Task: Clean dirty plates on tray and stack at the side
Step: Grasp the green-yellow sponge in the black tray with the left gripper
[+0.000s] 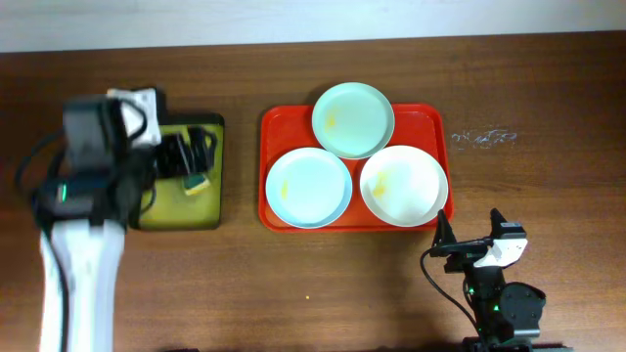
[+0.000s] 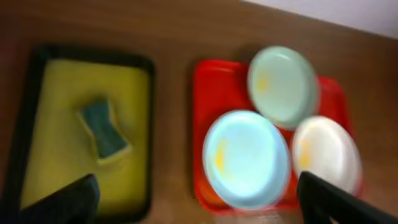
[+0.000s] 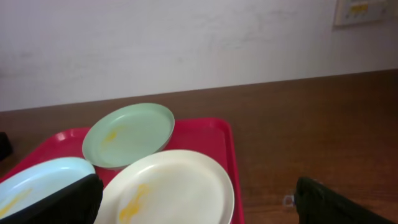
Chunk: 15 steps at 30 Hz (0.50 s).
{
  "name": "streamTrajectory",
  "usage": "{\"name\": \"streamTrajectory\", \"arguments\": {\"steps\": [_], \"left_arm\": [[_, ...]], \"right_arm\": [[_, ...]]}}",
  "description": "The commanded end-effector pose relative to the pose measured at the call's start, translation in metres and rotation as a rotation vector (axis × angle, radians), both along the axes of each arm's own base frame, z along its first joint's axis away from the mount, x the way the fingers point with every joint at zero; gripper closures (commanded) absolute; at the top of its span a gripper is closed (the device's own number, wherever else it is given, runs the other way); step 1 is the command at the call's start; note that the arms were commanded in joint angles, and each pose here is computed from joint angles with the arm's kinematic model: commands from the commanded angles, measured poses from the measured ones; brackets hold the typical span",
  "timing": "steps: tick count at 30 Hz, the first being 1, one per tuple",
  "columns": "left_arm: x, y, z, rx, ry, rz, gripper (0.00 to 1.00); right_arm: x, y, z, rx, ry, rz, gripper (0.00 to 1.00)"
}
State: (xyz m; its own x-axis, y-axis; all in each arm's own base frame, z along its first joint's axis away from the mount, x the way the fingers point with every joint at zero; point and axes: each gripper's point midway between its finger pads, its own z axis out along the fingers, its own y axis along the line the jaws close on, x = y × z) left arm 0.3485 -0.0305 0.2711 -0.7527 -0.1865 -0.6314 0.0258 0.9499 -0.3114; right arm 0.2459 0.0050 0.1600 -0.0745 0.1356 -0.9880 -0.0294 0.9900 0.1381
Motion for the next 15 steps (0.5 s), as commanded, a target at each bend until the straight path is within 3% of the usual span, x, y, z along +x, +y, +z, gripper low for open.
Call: {"name": "streamTrajectory", "arguments": {"steps": [1,3,4,7,11,13,14,15], "left_arm": [[0.051,0.008,-0.037,0.003,0.145,0.033,0.01],[0.068,0.048,-0.098,0.038,0.320,0.378,0.01],[0.070,0.059,-0.115,0.069,0.356,0.455,0.01],[0.085,0.062,-0.172,0.092,0.451,0.458,0.01],[0.082,0.066,-0.228,0.133,0.572,0.462,0.00],[0.078,0.070,-0.246,0.144,0.617,0.470,0.24],[0.077,0.072,-0.249,0.144,0.624,0.475,0.28],[0.076,0.074,-0.253,0.144,0.636,0.479,0.40]], "right_arm": [[0.000,-0.003,-0.003,0.001,0.002,-0.016,0.01],[0.000,-0.003,-0.003,0.001,0.002,-0.016,0.01],[0.000,-0.003,-0.003,0.001,0.002,-0.016,0.01],[0.000,-0.003,-0.003,0.001,0.002,-0.015,0.01],[0.000,-0.003,-0.003,0.001,0.002,-0.016,0.01],[0.000,-0.003,-0.003,0.001,0.002,-0.015,0.01],[0.000,-0.003,-0.003,0.001,0.002,-0.015,0.01],[0.000,-0.003,-0.003,0.001,0.002,-0.015,0.01]]}}
